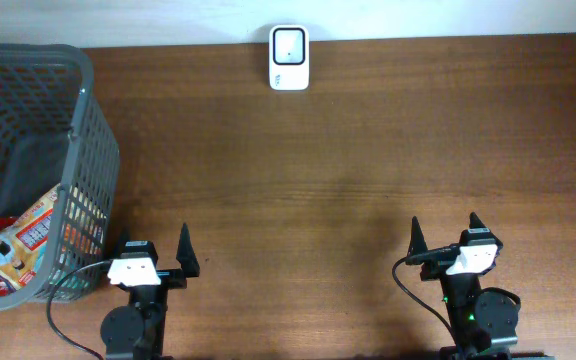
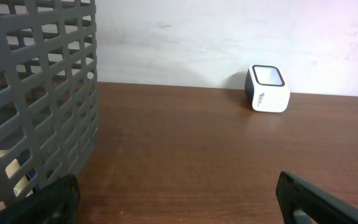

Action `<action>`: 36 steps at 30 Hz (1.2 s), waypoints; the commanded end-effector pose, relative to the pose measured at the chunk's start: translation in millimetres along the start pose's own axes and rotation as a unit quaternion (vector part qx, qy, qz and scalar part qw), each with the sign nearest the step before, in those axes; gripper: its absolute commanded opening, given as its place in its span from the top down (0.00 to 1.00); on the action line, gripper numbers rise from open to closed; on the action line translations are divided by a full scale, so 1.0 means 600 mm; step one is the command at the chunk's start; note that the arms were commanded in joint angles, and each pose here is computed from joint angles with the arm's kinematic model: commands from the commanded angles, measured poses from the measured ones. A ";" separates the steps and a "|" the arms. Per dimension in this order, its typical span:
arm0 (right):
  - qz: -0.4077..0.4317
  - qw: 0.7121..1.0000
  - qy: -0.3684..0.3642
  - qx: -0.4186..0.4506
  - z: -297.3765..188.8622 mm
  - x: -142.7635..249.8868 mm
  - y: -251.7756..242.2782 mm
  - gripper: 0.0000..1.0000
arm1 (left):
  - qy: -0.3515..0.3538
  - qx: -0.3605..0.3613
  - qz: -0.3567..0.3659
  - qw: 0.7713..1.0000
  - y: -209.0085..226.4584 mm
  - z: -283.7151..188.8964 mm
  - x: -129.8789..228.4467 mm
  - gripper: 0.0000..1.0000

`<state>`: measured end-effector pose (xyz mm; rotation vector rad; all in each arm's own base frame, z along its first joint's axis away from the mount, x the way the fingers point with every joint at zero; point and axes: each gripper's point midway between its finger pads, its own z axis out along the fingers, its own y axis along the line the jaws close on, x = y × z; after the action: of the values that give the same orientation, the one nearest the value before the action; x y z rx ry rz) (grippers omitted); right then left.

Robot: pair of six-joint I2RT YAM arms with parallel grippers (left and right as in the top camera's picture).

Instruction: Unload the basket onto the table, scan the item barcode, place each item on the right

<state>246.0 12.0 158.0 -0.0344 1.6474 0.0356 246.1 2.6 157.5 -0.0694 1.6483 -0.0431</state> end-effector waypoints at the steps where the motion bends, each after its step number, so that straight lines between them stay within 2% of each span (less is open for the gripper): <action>1: 0.006 1.000 0.001 0.007 0.000 0.004 -0.003 0.02 | -0.004 -0.028 0.012 1.000 0.017 -0.001 -0.001 0.01; 3: 0.006 1.000 0.001 0.007 0.000 0.004 -0.003 0.02 | -0.018 -0.009 -0.003 1.000 0.006 -0.001 -0.013 0.01; 4: 0.006 1.000 0.001 0.007 0.000 0.004 -0.003 0.02 | -0.047 0.028 -0.003 0.998 -0.016 -0.003 -0.038 0.01; 5: 0.006 1.000 0.001 0.007 0.000 0.004 -0.003 0.02 | -0.102 0.098 0.006 0.990 -0.057 -0.015 -0.083 0.01; 6: 0.006 1.000 0.001 0.007 0.000 0.004 -0.003 0.02 | -0.188 0.187 0.031 0.964 -0.109 -0.051 -0.148 0.01; 7: 0.006 1.000 0.001 0.007 0.000 0.004 -0.003 0.01 | -0.261 0.224 0.056 0.937 -0.133 -0.088 -0.198 0.01; 8: 0.006 1.000 0.001 0.007 0.000 0.004 -0.003 0.02 | -0.313 0.231 0.069 0.919 -0.139 -0.116 -0.234 0.01; 9: 0.006 1.000 0.001 0.007 0.000 0.004 -0.003 0.01 | -0.333 0.231 0.074 0.911 -0.140 -0.131 -0.259 0.01; 13: 0.006 1.000 0.001 0.007 0.000 0.004 -0.003 0.01 | -0.291 0.232 0.067 0.926 -0.144 -0.126 -0.299 0.01; 16: 0.006 1.000 0.001 0.007 0.000 0.004 -0.003 0.02 | -0.268 0.256 0.070 0.926 -0.161 -0.117 -0.349 0.01; 18: 0.006 1.000 0.001 0.007 0.000 0.004 -0.003 0.02 | -0.221 0.271 0.063 0.935 -0.170 -0.093 -0.363 0.01; 19: 0.006 1.000 0.001 0.007 0.000 0.004 -0.003 0.02 | -0.198 0.304 0.066 0.930 -0.188 -0.080 -0.367 0.01; 22: 0.006 1.000 0.001 0.007 0.000 0.004 -0.003 0.02 | -0.215 0.368 0.092 0.900 -0.221 -0.092 -0.375 0.01; 25: 0.006 1.000 0.001 0.007 0.000 0.004 -0.003 0.01 | -0.237 0.382 0.106 0.887 -0.230 -0.105 -0.409 0.01; 27: 0.006 1.000 0.001 0.007 0.000 0.004 -0.003 0.02 | -0.193 0.383 0.093 0.899 -0.232 -0.098 -0.436 0.01; 30: 0.006 1.000 0.001 0.007 0.000 0.004 -0.003 0.01 | -0.057 0.384 0.126 0.913 -0.236 -0.075 -0.451 0.01; 31: 0.006 1.000 0.001 0.007 0.000 0.004 -0.003 0.02 | -0.018 0.387 0.111 0.915 -0.236 -0.074 -0.452 0.01; 33: 0.006 1.000 0.001 0.007 0.000 0.004 -0.003 0.01 | -0.003 0.382 0.106 0.918 -0.234 -0.066 -0.454 0.01; 36: 0.006 1.000 0.001 0.007 0.000 0.004 -0.003 0.01 | 0.057 0.213 0.017 0.975 -0.153 -0.009 -0.460 0.01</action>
<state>245.9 11.4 158.6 -0.0305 1.6448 0.0334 238.4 -111.8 435.0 0.6229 1.5837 -0.5178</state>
